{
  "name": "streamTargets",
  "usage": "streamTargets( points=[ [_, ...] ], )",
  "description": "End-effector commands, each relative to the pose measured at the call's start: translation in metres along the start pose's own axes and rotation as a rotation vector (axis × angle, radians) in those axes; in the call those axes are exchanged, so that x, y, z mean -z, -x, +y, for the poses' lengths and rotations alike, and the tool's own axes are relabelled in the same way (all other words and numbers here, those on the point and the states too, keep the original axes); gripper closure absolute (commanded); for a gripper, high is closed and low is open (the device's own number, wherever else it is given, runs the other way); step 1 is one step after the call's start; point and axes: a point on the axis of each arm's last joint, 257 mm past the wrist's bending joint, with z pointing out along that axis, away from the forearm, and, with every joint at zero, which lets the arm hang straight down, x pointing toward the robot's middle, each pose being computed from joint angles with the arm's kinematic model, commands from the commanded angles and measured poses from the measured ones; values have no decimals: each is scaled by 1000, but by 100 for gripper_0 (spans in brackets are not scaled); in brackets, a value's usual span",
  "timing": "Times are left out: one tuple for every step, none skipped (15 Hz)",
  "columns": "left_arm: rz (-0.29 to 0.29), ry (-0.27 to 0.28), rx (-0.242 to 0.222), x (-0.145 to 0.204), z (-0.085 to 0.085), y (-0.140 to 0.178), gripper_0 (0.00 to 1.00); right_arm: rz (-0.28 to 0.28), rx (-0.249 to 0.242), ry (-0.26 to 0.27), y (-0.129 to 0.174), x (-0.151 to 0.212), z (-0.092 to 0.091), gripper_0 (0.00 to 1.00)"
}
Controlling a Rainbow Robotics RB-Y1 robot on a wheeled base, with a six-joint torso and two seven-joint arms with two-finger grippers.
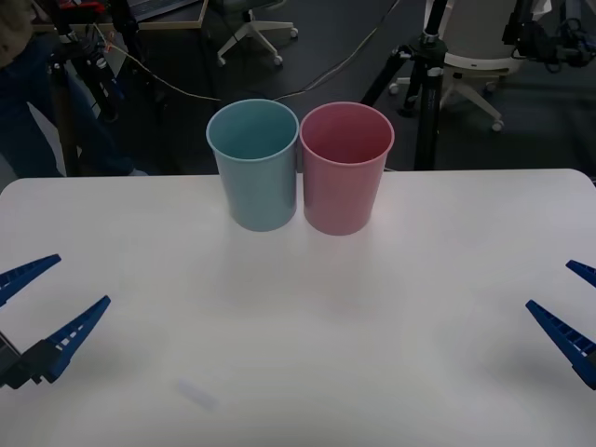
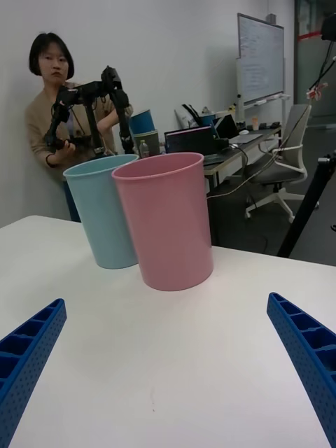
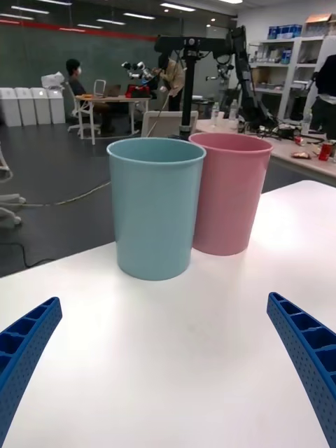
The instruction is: Grasp the object on the table and drop it into the matching bin: aluminum can to the light blue bin, PET bottle to the pink bin.
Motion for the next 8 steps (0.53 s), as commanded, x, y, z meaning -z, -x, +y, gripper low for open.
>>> streamTargets(
  points=[
    [19,22,38,19,-4,-11,0,0,0,0,0,0,0,0],
    [32,27,36,27,-4,-14,0,0,0,0,0,0,0,0],
    [35,28,37,31,-6,-16,0,0,0,0,0,0,0,0],
    [39,29,41,34,-7,-17,0,0,0,0,0,0,0,0],
    [40,32,40,36,-6,-17,0,0,0,0,0,0,0,0],
    [40,32,40,36,-6,-17,0,0,0,0,0,0,0,0],
    [40,32,40,36,-6,-17,0,0,0,0,0,0,0,0],
    [40,32,40,36,-6,-17,0,0,0,0,0,0,0,0]
  ],
)
